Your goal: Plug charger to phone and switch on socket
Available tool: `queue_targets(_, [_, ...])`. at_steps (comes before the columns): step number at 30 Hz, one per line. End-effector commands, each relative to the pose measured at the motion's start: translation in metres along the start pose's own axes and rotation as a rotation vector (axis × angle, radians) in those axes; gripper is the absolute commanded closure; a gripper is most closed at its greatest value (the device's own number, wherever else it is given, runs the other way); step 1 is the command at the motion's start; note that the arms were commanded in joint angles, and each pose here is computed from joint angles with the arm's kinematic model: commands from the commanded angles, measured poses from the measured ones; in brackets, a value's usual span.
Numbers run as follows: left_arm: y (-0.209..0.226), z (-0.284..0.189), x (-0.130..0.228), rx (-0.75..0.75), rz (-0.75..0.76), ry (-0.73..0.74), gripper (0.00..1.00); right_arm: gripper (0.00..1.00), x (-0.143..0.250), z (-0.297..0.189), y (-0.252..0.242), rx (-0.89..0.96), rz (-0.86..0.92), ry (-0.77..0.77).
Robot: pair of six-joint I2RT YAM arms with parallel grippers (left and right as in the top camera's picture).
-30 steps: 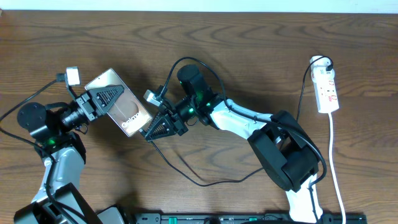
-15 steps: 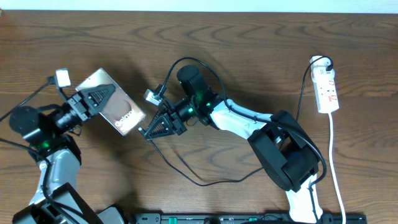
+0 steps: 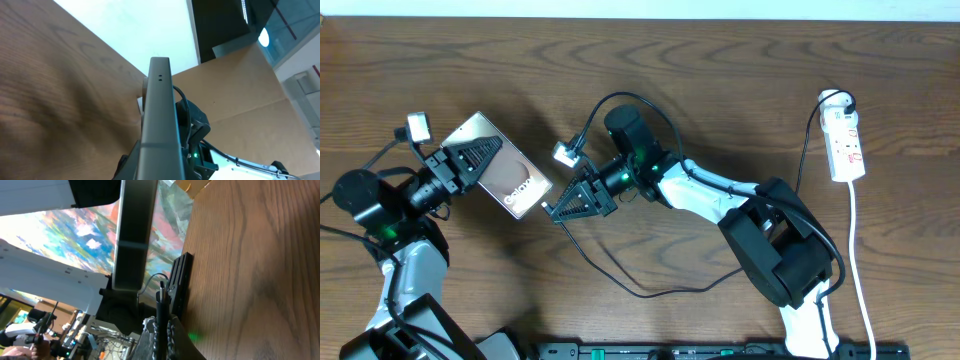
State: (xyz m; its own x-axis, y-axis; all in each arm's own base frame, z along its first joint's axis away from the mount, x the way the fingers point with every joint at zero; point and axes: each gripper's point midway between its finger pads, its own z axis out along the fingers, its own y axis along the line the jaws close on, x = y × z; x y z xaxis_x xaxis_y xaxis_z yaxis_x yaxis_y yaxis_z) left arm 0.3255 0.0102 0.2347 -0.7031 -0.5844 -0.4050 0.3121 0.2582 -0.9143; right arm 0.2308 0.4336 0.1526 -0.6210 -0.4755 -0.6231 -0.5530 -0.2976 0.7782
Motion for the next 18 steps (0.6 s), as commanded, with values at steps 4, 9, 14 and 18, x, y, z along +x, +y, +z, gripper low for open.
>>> queue_targets(4, [0.0063,-0.0002,-0.0008,0.002,0.033,0.011,0.93,0.98,0.0002,0.0007,0.0021,-0.014,-0.004,0.005])
queue_targets(9, [0.0108,0.0000,-0.0011,0.000,0.043,0.010,0.93,0.98,0.0006,0.0009,0.0039,-0.024,-0.008,0.009])
queue_targets(14, [0.0116,0.0001,-0.0014,-0.001,0.048,0.008,0.93,0.98,0.0018,0.0031,0.0057,-0.032,-0.008,0.015])
queue_targets(18, [0.0116,0.0001,-0.0013,-0.001,0.047,0.008,0.93,0.99,0.0020,0.0051,0.0049,-0.026,-0.007,0.015])
